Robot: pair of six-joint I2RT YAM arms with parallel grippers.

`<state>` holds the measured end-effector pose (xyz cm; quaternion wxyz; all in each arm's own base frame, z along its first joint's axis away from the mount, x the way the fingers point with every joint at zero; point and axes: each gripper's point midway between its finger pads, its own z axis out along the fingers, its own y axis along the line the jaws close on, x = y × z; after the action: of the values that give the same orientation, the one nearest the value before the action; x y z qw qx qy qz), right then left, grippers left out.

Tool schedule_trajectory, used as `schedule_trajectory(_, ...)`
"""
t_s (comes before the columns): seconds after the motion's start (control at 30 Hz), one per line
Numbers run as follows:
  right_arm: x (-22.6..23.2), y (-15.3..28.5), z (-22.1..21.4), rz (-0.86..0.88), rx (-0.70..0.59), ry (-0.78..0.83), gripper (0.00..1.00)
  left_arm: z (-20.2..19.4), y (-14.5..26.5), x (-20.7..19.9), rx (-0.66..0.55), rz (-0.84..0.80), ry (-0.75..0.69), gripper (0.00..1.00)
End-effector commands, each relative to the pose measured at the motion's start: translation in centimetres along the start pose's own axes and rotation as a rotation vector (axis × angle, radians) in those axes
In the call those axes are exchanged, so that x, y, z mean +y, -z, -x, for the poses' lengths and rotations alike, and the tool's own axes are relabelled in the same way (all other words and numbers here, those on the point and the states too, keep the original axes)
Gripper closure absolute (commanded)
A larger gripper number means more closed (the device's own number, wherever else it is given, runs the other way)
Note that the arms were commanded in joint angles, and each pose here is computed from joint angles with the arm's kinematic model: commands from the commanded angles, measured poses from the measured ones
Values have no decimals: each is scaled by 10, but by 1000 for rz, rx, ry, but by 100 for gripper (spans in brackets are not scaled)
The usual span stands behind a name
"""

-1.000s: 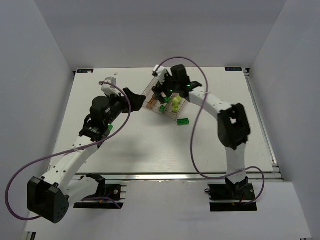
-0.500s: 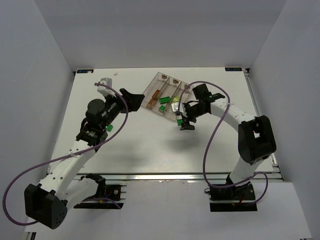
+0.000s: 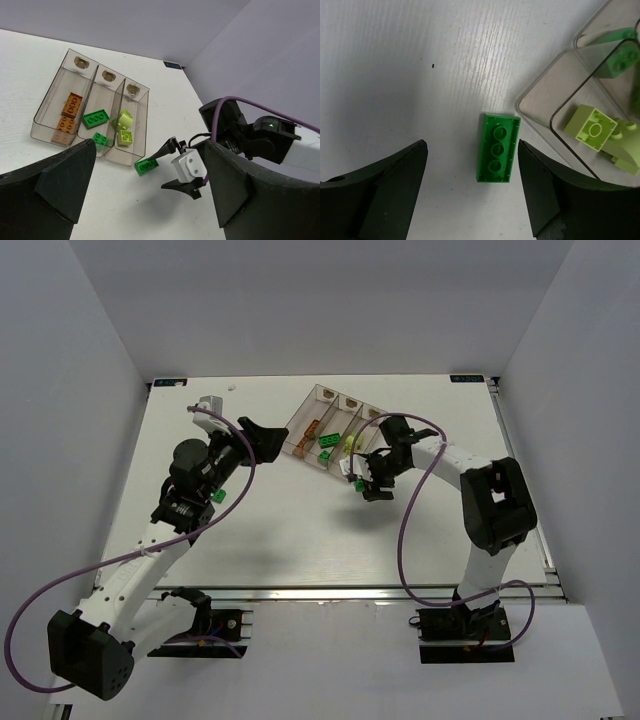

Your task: Sort the legos into containers by color

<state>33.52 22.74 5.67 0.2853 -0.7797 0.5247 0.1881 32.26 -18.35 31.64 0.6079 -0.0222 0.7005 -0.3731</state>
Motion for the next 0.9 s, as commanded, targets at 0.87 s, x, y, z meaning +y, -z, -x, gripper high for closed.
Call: schedule_trajectory(0.87, -38, -12, -45, -6, 99, -107, 32, 2, 3, -5, -13, -29, -6, 2)
